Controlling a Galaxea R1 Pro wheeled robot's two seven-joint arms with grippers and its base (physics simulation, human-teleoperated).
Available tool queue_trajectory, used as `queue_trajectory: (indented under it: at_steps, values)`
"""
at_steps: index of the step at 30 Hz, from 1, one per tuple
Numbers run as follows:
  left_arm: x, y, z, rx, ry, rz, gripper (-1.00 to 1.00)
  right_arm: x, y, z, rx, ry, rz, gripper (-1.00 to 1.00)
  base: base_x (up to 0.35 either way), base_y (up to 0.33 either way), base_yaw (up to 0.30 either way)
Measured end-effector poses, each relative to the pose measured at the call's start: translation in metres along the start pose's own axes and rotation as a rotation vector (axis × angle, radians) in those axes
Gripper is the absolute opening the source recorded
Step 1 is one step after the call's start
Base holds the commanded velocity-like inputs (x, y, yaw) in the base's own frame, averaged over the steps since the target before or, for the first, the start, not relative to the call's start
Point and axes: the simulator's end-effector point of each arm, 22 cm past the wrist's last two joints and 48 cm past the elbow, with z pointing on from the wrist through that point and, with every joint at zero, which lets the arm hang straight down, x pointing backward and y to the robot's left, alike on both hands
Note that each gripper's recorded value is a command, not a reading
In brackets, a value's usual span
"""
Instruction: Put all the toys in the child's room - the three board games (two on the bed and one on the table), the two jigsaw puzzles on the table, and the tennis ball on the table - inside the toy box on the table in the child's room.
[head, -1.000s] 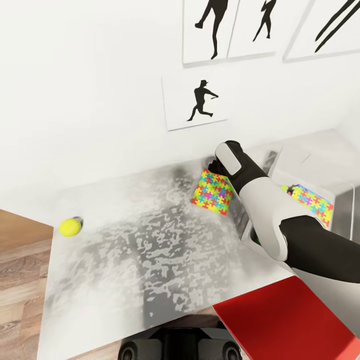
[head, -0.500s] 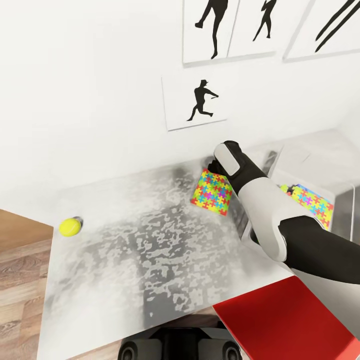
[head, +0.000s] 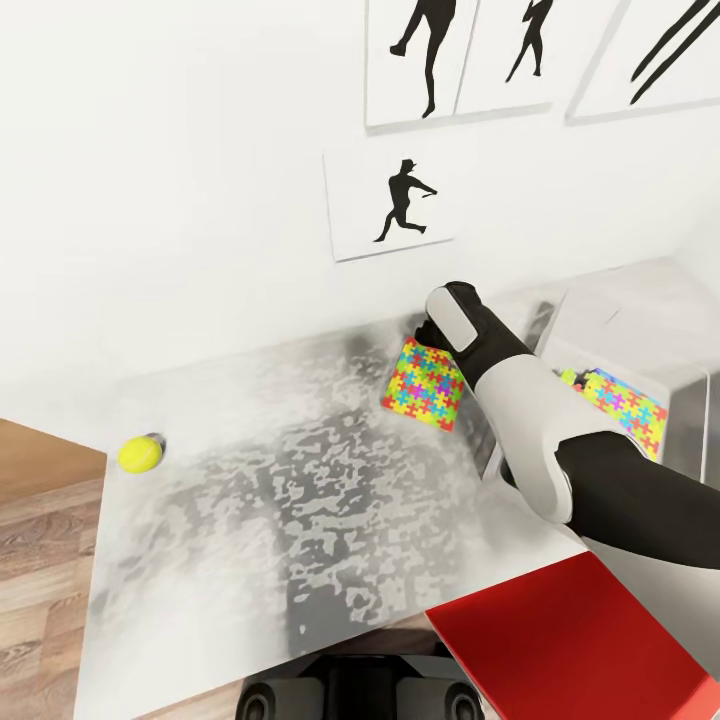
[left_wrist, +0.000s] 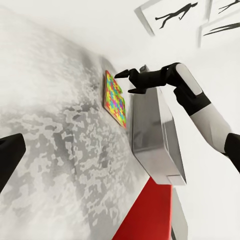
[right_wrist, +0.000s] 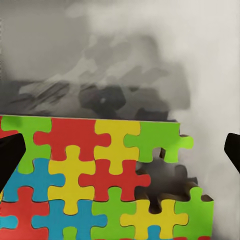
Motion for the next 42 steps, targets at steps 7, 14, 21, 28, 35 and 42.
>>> queue_trajectory:
  at_steps: [7, 14, 21, 28, 35, 42]
  values:
    - [0.0, 0.001, 0.0, -0.001, 0.0, 0.0, 1.0, 0.002, 0.007, -0.001, -0.032, 0.023, 0.019, 1.0, 0.0, 0.0, 0.0]
    - [0.0, 0.001, 0.001, 0.0, 0.001, -0.001, 1.0, -0.009, 0.013, -0.014, -0.057, 0.015, -0.01, 1.0, 0.0, 0.0, 0.0]
    - [0.0, 0.001, 0.001, 0.0, 0.001, -0.001, 1.0, -0.029, 0.019, -0.033, -0.088, -0.025, -0.021, 1.0, 0.0, 0.0, 0.0]
    - [0.0, 0.001, 0.001, 0.0, 0.001, -0.001, 1.0, -0.034, 0.019, -0.036, -0.089, -0.04, -0.017, 1.0, 0.0, 0.0, 0.0]
    - [0.0, 0.001, 0.001, 0.0, 0.001, 0.0, 1.0, -0.038, 0.019, -0.036, -0.088, -0.06, 0.003, 1.0, 0.0, 0.0, 0.013]
    - [0.005, 0.001, 0.005, 0.008, 0.016, -0.01, 1.0, -0.044, 0.015, -0.035, -0.078, -0.084, 0.026, 1.0, 0.0, 0.0, 0.008]
